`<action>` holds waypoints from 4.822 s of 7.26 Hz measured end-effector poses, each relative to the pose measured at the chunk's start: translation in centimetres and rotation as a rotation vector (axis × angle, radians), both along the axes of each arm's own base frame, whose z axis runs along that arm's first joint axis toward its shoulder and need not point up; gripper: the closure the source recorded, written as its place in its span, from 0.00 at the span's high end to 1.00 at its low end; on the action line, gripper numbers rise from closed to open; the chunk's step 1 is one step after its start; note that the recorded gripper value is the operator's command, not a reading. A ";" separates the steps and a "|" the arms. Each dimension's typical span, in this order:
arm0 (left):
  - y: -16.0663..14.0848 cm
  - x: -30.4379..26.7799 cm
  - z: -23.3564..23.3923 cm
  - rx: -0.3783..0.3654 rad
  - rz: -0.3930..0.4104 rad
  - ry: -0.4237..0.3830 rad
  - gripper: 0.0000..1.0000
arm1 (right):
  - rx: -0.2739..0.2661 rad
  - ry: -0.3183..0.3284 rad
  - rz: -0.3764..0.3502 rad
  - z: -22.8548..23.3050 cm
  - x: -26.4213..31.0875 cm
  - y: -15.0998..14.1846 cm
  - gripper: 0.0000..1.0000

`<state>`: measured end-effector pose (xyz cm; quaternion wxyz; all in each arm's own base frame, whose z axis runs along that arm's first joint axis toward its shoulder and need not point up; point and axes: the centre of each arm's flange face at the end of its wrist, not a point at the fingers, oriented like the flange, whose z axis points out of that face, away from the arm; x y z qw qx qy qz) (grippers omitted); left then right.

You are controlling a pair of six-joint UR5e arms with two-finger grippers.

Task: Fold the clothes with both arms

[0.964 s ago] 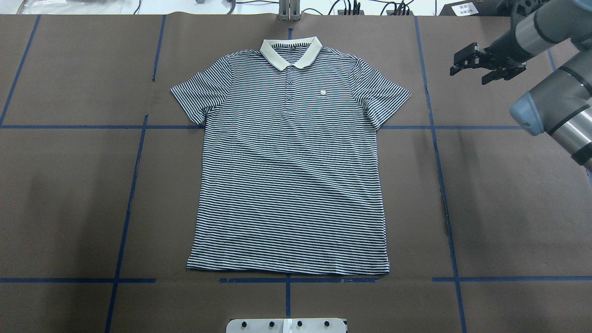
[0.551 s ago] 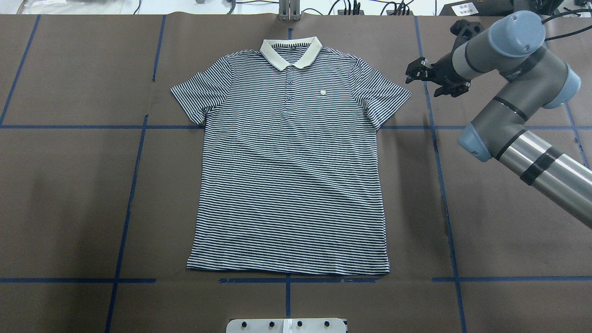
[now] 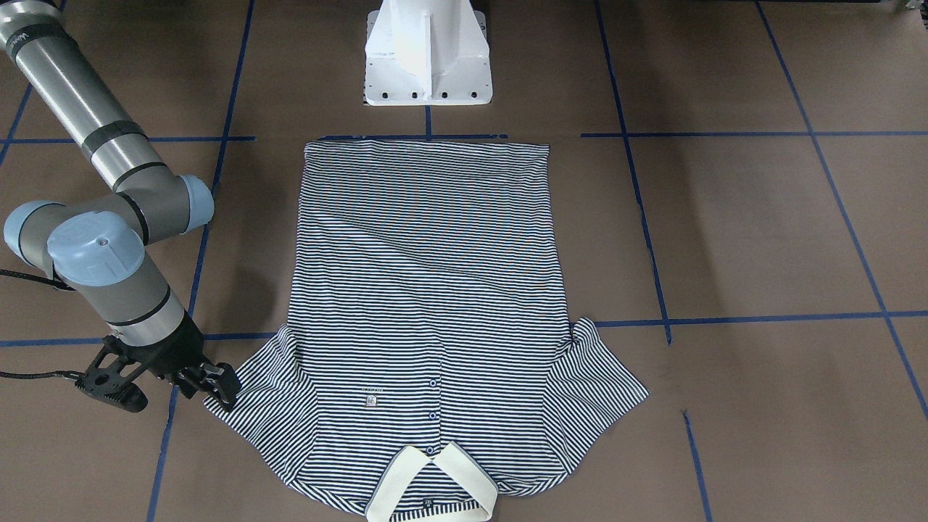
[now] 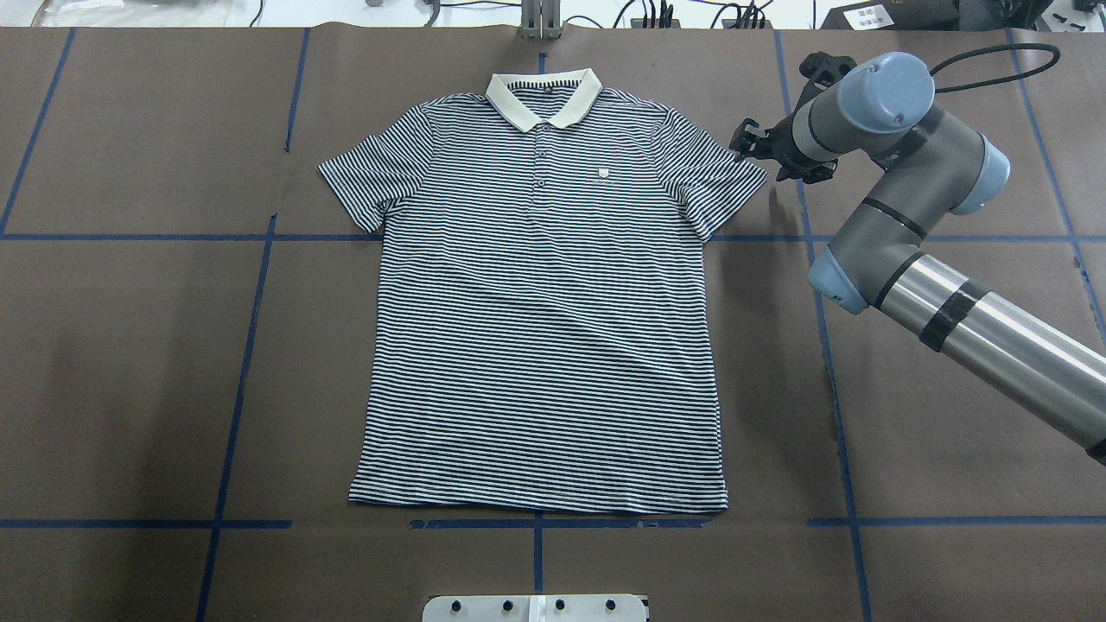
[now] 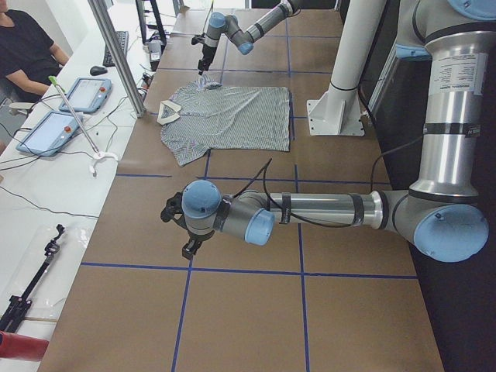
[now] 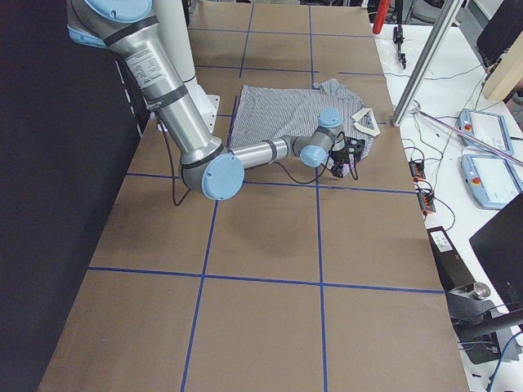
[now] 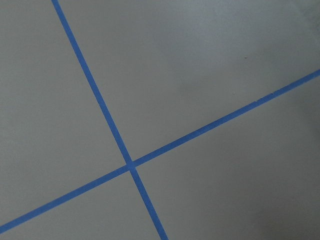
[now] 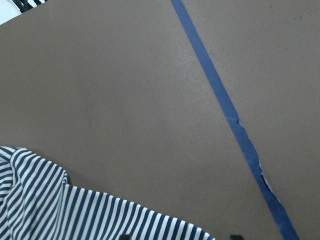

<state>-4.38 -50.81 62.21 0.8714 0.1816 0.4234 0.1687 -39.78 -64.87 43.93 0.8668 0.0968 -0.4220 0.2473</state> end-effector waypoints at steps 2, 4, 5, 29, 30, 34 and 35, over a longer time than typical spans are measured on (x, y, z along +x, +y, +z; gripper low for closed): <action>0.2 0.0 0.1 0.000 0.002 0.007 1.00 | -0.004 0.018 0.005 0.8 -0.4 0.1 0.52; 0.2 0.0 0.0 0.007 0.003 0.009 1.00 | -0.005 0.023 0.003 1.0 -0.8 0.3 0.00; 0.2 0.0 0.0 0.008 0.003 0.009 1.00 | -0.005 0.025 0.004 1.1 -0.8 0.3 0.00; -16.8 45.5 -20.8 -0.203 -0.433 0.077 0.60 | 0.052 -0.146 -0.085 -13.1 4.4 1.0 1.00; -16.6 45.9 -20.4 -0.207 -0.429 0.069 0.59 | 0.051 -0.145 -0.090 -12.2 5.4 1.4 1.00; -16.4 46.6 -19.6 -0.214 -0.420 0.056 0.57 | 0.044 -0.144 -0.097 -10.3 7.2 3.1 1.00; -16.3 46.9 -19.5 -0.215 -0.416 0.054 0.56 | 0.042 -0.142 -0.097 -10.0 7.4 3.1 1.00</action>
